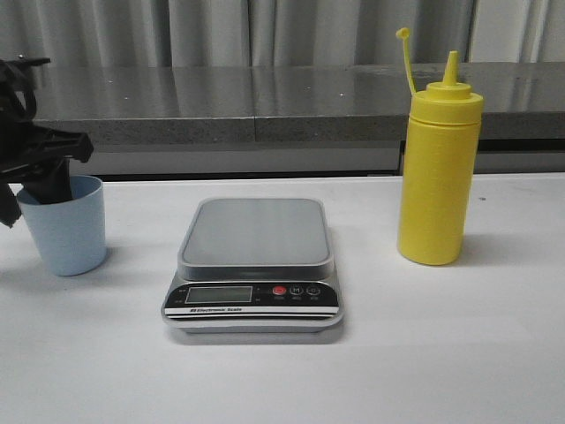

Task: Pour seasoning into cup on scale with both arms
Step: 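Reach the left gripper down and grasp the light blue cup, then lift the blue cup and lower it onto the scale platform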

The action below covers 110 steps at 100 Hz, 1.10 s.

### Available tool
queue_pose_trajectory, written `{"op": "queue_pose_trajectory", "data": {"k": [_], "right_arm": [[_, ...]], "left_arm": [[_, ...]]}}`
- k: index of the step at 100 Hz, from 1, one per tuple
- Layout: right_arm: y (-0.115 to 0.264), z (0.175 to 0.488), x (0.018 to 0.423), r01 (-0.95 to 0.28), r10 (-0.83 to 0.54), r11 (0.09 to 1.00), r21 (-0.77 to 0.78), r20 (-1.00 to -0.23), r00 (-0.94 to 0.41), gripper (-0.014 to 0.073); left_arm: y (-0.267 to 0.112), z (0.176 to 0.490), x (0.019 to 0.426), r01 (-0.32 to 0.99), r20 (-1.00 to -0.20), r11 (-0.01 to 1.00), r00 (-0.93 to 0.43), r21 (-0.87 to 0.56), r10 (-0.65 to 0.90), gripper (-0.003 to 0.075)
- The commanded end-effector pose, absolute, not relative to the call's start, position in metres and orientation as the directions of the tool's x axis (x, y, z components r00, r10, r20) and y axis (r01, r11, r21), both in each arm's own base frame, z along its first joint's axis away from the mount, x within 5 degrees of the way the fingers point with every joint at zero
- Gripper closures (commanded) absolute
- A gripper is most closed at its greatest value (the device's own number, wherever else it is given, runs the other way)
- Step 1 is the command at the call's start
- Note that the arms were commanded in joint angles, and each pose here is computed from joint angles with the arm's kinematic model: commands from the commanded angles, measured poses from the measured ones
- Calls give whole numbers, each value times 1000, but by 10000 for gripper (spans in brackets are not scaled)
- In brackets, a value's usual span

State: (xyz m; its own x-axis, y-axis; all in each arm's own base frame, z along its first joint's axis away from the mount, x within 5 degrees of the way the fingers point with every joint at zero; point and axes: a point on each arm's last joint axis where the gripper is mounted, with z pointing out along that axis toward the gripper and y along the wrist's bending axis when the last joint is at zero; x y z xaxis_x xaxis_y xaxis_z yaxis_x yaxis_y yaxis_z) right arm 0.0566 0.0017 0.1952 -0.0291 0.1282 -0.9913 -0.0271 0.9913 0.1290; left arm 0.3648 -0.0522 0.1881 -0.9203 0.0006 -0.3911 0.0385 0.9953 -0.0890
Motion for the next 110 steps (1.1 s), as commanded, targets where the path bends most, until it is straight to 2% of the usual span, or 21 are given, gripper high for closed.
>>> {"op": "queue_pose_trajectory", "data": {"k": [1,27,48,65,81,93,110], "right_arm": [[2,210,54,-37,110,994,107,-990,83,664],[2,210,54,-37,110,994,107,-990,83,664],[2,210,54,-37,110,994,107,-990,83,664],[2,210,54,-37,110,994,107,-990,83,664],[2,210,54,-37,110,994,107,-990,83,664],[2,210,54,-37,110,994,107,-990,83,664],[2,210,54,-37,110,994,107,-990,83,664]], "left_arm": [[-56,209,371,37,-475,992,-880,-119,-24,402],[-56,210,372,33,-481,991,-876,-127,-32,743],[-63,225,374,60,-502,990,-865,-131,-14,741],[-86,268,378,144,-608,980,-793,-136,32,741],[-125,297,377,273,-676,955,-727,-119,124,741],[-158,300,375,355,-672,928,-716,-114,191,741],[-195,283,377,423,-610,898,-745,-119,271,741]]}}
